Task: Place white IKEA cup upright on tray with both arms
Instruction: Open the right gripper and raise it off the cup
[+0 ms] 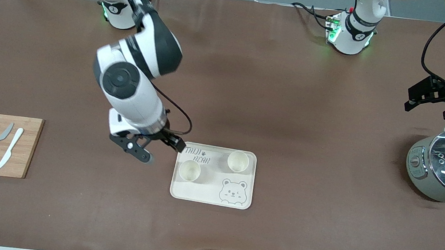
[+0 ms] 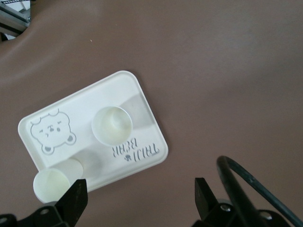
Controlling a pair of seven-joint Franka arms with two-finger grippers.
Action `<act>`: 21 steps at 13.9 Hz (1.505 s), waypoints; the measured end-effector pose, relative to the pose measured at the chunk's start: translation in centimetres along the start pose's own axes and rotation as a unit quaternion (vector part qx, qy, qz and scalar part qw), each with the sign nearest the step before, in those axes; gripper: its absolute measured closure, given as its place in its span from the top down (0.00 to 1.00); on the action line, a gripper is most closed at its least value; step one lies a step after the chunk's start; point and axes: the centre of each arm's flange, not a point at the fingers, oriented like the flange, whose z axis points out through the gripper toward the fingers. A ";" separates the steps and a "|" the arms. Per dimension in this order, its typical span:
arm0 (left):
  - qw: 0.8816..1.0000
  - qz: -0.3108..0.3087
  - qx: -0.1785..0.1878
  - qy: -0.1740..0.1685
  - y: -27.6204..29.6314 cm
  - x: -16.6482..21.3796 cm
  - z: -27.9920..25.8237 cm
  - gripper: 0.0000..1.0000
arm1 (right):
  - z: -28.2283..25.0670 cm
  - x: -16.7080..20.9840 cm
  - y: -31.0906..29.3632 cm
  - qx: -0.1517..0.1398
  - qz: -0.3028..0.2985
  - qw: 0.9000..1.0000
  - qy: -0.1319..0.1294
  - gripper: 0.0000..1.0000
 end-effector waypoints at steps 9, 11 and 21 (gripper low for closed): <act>1.000 0.002 0.000 0.000 0.0 0.0 0.0 1.00 | -13.5 10.4 20.5 -0.026 -0.186 0.982 -0.031 1.00; 1.000 0.015 0.000 0.000 0.0 0.0 0.0 1.00 | -16.5 10.8 24.1 -0.027 -0.195 0.980 -0.026 1.00; 1.000 0.025 0.000 0.000 -0.2 0.0 0.0 1.00 | -19.8 10.6 31.9 -0.047 -0.191 0.981 -0.003 1.00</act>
